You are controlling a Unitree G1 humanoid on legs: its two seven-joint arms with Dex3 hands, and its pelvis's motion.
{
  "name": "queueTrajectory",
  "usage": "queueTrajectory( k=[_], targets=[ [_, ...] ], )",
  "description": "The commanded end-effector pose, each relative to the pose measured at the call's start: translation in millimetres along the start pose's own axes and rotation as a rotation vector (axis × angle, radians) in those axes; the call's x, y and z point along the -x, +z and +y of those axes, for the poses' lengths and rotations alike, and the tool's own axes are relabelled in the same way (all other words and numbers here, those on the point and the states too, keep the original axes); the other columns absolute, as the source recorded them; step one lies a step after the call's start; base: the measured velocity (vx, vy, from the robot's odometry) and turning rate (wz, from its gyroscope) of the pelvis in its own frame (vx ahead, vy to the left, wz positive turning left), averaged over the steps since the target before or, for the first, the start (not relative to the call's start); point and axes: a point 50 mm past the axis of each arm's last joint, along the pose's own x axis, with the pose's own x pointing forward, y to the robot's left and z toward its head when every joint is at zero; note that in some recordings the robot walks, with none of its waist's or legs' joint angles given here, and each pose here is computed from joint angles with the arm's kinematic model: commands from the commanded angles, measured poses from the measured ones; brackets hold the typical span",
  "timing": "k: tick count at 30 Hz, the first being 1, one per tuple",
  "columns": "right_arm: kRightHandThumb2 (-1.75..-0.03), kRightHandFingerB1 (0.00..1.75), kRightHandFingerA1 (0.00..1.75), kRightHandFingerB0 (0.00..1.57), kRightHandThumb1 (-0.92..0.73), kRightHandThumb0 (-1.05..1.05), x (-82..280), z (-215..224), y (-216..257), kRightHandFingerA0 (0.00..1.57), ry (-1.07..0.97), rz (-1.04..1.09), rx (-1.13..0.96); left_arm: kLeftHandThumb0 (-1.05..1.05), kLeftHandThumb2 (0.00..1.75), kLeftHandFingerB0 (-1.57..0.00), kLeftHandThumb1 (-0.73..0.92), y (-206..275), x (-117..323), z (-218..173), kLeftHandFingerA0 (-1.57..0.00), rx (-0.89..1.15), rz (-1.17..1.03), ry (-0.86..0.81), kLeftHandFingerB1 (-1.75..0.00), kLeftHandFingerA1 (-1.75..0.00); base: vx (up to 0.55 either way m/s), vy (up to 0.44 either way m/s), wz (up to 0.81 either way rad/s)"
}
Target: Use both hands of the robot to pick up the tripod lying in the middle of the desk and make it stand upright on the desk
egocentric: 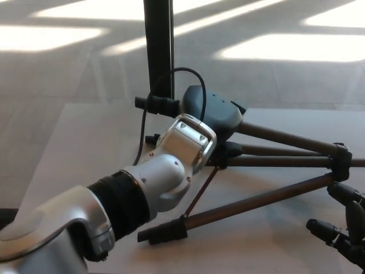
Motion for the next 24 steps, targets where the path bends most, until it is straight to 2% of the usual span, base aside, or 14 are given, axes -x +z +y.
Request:
queueTrajectory(
  k=[1, 3, 4, 8, 10, 11, 12, 16, 17, 19, 20, 21, 22, 24],
  targets=[
    [-0.62, 0.39, 0.60, 0.53, -0.71, -0.75, 0.8, -2.8, 1.6, 0.58, -0.008, 0.021, 0.042, -0.32, 0.59, -0.37, 0.56, 20.2, -0.4, -7.0, -0.88, -0.037, -0.040, 0.132, -0.41, -1.41, 0.00, 0.000, 0.00],
    [-0.61, 0.40, 0.60, 0.55, -0.69, -0.75, 0.7, -2.1, 1.7, 0.59, -0.012, 0.018, 0.032, -0.29, 0.58, -0.43, 0.56, 21.2, -0.9, -7.7, -0.90, -0.078, -0.041, 0.140, -0.43, -1.37, 0.00, 0.000, 0.00],
    [-0.61, 0.39, 0.60, 0.54, -0.70, -0.75, 1.0, -1.8, 2.2, 0.58, -0.010, 0.018, 0.034, -0.28, 0.59, -0.55, 0.57, 20.7, -0.8, -8.9, -0.92, -0.076, -0.042, 0.151, -0.46, -1.41, 0.00, 0.000, 0.00],
    [-0.61, 0.39, 0.61, 0.55, -0.69, -0.75, 0.7, -2.2, 3.2, 0.58, -0.009, 0.015, 0.038, -0.30, 0.59, -0.68, 0.54, 18.7, -1.4, -10.6, -0.95, -0.122, -0.031, 0.132, -0.50, -1.45, 0.00, 0.000, 0.00],
    [-0.61, 0.38, 0.59, 0.50, -0.69, -0.74, 1.3, -2.9, 3.9, 0.56, 0.000, 0.015, 0.043, -0.25, 0.56, -0.83, 0.50, 12.0, -1.8, -14.0, -0.97, -0.219, -0.021, 0.057, -0.57, -1.32, 0.00, 0.000, 0.00],
    [-0.61, 0.38, 0.59, 0.50, -0.69, -0.74, 1.4, -3.1, 4.0, 0.56, -0.001, 0.018, 0.042, -0.25, 0.56, -0.83, 0.50, 8.3, -0.9, -15.4, -0.97, -0.231, -0.020, 0.056, -0.57, -1.32, 0.00, 0.000, 0.00],
    [-0.60, 0.39, 0.60, 0.51, -0.67, -0.70, 1.3, -2.6, 4.1, 0.57, -0.008, 0.020, 0.030, -0.30, 0.55, -0.82, 0.49, 2.2, -0.7, -17.8, -0.97, -0.289, 0.001, 0.045, -0.59, -1.46, 0.00, 0.000, 0.00],
    [-0.60, 0.40, 0.60, 0.51, -0.66, -0.64, 1.4, -3.3, 5.7, 0.55, -0.017, 0.024, 0.029, -0.27, 0.55, -0.77, 0.50, -9.9, 1.8, -18.8, -0.99, -0.316, 0.029, 0.047, -0.56, -1.46, 0.00, 0.000, 0.00],
    [-0.60, 0.39, 0.58, 0.49, -0.66, -0.61, 1.5, -3.1, 5.6, 0.55, -0.021, 0.028, 0.030, -0.32, 0.58, -0.73, 0.53, -13.1, 1.9, -18.9, -0.98, -0.328, 0.039, 0.040, -0.54, -1.40, 0.00, 0.000, 0.00],
    [-0.60, 0.39, 0.60, 0.47, -0.66, -0.60, 1.4, -2.5, 5.8, 0.56, -0.025, 0.030, 0.041, -0.34, 0.59, -0.71, 0.55, -20.2, 2.0, -18.9, -0.99, -0.357, 0.060, 0.040, -0.55, -1.43, 0.00, 0.000, 0.00],
    [-0.91, 0.53, 0.66, 0.39, -0.54, -0.63, 1.2, -1.9, 5.9, 0.51, -0.019, 0.028, 0.057, -0.41, 0.64, -0.72, 0.67, -24.4, 3.0, -19.2, -0.95, -0.357, 0.064, 0.050, -0.76, -1.44, 0.00, 0.000, 0.00],
    [-0.91, 0.53, 0.66, 0.39, -0.54, -0.63, 1.2, -1.7, 5.9, 0.51, -0.017, 0.028, 0.063, -0.41, 0.64, -0.72, 0.67, -25.6, 3.5, -19.3, -0.95, -0.355, 0.065, 0.052, -0.76, -1.44, 0.00, 0.000, 0.00],
    [-0.60, 0.40, 0.61, 0.51, -0.67, -0.55, 1.3, -1.6, 5.6, 0.57, -0.022, 0.030, 0.059, -0.42, 0.65, -0.74, 0.72, -26.1, 3.8, -19.2, -0.93, -0.339, 0.076, 0.045, -0.86, -1.44, 0.00, 0.000, 0.00],
    [-0.60, 0.41, 0.62, 0.53, -0.66, -0.54, -0.5, -0.4, 5.8, 0.57, -0.024, 0.028, 0.054, -0.43, 0.66, -0.73, 0.73, -29.2, 3.7, -17.8, -0.91, -0.317, 0.119, 0.014, -0.92, -1.46, 0.00, 0.000, 0.00]
  ],
)
